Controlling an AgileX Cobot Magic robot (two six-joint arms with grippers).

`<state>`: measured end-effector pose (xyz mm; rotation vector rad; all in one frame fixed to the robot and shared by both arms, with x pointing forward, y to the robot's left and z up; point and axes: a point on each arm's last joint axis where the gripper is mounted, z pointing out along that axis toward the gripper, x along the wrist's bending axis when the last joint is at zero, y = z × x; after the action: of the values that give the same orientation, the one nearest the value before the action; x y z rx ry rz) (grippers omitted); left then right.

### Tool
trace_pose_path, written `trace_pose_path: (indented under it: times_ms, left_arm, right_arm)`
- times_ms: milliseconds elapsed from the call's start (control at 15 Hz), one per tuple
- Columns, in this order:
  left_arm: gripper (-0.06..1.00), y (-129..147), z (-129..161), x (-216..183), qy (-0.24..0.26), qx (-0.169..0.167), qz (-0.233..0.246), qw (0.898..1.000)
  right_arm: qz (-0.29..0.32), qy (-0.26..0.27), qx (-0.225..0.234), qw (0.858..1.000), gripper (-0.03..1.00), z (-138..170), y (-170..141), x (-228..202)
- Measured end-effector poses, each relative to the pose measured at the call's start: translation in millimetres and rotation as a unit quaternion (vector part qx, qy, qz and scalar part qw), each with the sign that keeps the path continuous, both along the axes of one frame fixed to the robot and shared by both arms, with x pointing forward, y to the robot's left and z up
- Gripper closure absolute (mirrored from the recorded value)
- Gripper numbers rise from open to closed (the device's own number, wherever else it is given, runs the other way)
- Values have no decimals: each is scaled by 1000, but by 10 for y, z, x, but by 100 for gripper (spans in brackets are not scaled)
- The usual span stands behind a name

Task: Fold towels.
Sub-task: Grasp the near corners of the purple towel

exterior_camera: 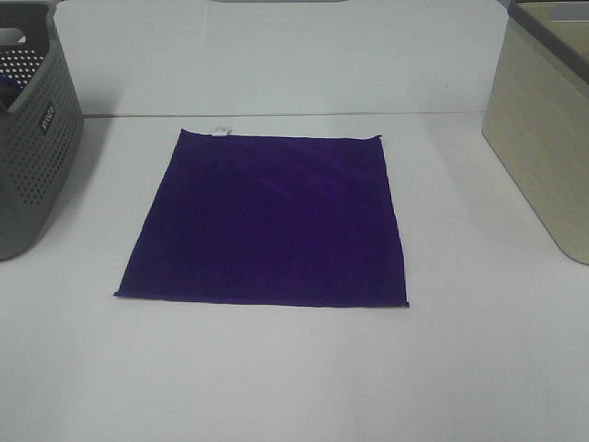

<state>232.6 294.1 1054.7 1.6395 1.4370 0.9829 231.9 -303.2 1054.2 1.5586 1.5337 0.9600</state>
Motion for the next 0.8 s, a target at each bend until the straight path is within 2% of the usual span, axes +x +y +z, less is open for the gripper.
trace_pose_path:
  times_ms: [800]
  left_arm:
    - [-4,0,0,0,0,0,0,1000]
  right_arm:
    - [0,0,0,1000,21,0,0,0]
